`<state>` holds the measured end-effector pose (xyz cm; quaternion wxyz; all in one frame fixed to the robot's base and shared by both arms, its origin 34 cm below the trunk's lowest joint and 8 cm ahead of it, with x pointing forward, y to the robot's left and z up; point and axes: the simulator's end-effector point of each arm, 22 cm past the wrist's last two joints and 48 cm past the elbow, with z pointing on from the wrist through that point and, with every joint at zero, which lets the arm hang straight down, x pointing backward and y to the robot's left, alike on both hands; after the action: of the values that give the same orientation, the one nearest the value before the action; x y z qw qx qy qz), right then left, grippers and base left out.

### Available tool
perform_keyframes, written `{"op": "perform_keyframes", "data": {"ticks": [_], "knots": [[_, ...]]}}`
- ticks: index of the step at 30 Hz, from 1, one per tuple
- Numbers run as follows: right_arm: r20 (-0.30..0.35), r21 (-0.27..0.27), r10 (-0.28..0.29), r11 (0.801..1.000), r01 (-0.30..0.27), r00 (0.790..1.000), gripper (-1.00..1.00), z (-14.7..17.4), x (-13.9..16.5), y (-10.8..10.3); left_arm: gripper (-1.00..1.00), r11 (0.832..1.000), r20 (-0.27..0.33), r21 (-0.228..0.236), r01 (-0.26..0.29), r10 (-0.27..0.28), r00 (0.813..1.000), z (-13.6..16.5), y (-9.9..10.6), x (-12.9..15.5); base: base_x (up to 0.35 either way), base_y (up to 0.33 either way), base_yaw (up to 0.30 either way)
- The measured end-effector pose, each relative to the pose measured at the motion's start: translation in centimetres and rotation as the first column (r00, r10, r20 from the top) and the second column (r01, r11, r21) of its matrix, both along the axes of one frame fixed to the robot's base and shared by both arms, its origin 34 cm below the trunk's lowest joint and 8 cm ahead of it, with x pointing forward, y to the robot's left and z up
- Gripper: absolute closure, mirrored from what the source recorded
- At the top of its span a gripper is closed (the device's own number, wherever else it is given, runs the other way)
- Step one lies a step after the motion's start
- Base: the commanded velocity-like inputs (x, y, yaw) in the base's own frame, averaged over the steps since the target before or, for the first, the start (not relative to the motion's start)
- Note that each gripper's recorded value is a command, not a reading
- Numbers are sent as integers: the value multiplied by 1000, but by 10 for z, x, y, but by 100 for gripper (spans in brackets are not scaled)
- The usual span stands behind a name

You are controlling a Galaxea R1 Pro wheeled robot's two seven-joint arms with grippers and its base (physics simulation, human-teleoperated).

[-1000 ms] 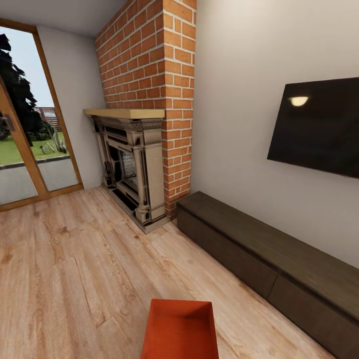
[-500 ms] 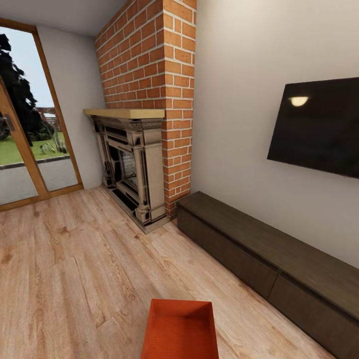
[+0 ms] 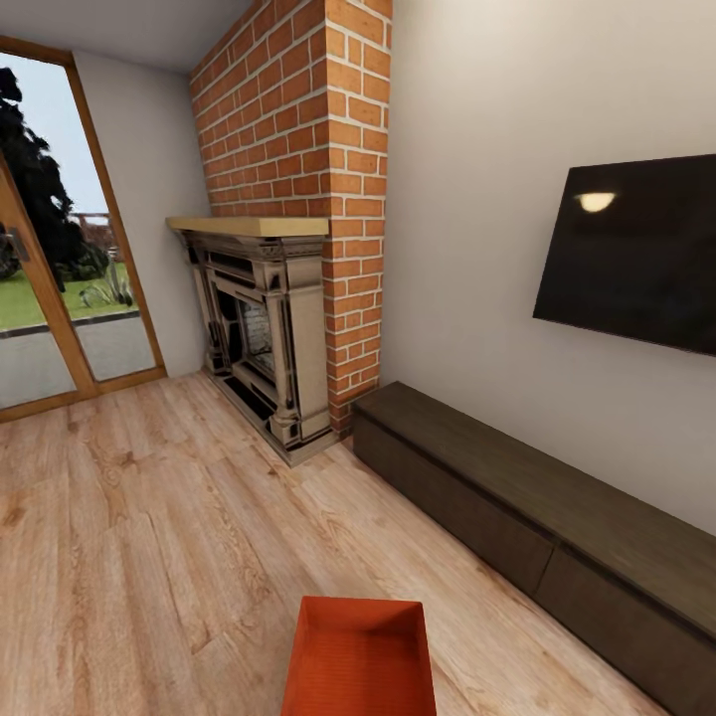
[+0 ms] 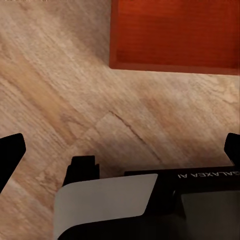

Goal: Move the two storage containers from the living room to the garage. In the garage, place one container on the floor and stack the other container on top of it (either order is fine).

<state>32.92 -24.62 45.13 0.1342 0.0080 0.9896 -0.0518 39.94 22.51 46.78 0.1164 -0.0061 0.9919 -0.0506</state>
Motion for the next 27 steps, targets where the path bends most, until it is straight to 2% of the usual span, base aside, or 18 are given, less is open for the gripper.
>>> {"op": "perform_keyframes", "data": {"ticks": [5,9,10,12,13,14,16,18,21,27], "knots": [[4,0,10,1000,-10,1000,-100,1,3,4,-100,1000,7,-1,-1,1,1000,1,0,2,0,0,0],[82,48,15,999,-19,997,-100,11,42,26,-100,1000,21,5,-1,1,1000,2,4,9,0,0,0],[109,66,18,998,-25,994,-100,17,61,33,-100,1000,52,7,-5,4,999,7,7,23,0,0,0],[107,81,20,996,-29,994,-100,22,71,40,-100,1000,126,4,-7,6,992,21,8,58,0,0,0],[102,83,20,996,-29,995,-100,22,73,41,-100,1000,143,3,-6,6,990,25,8,67,0,0,0],[100,89,24,995,-33,995,-100,27,84,45,-100,1000,191,-5,-5,6,982,40,5,97,0,0,0],[114,91,24,995,-34,993,-100,31,97,46,-100,1000,217,-4,-5,6,976,50,4,113,0,0,0],[143,91,24,995,-38,989,-100,39,118,47,-100,999,249,25,-22,15,968,61,10,131,0,0,0],[212,89,19,995,-38,977,-100,50,145,46,-100,997,248,59,-46,30,968,62,17,134,0,0,0],[309,84,5,996,-32,951,-100,63,167,45,-100,997,214,72,-40,24,977,54,13,123,0,0,0]]}}
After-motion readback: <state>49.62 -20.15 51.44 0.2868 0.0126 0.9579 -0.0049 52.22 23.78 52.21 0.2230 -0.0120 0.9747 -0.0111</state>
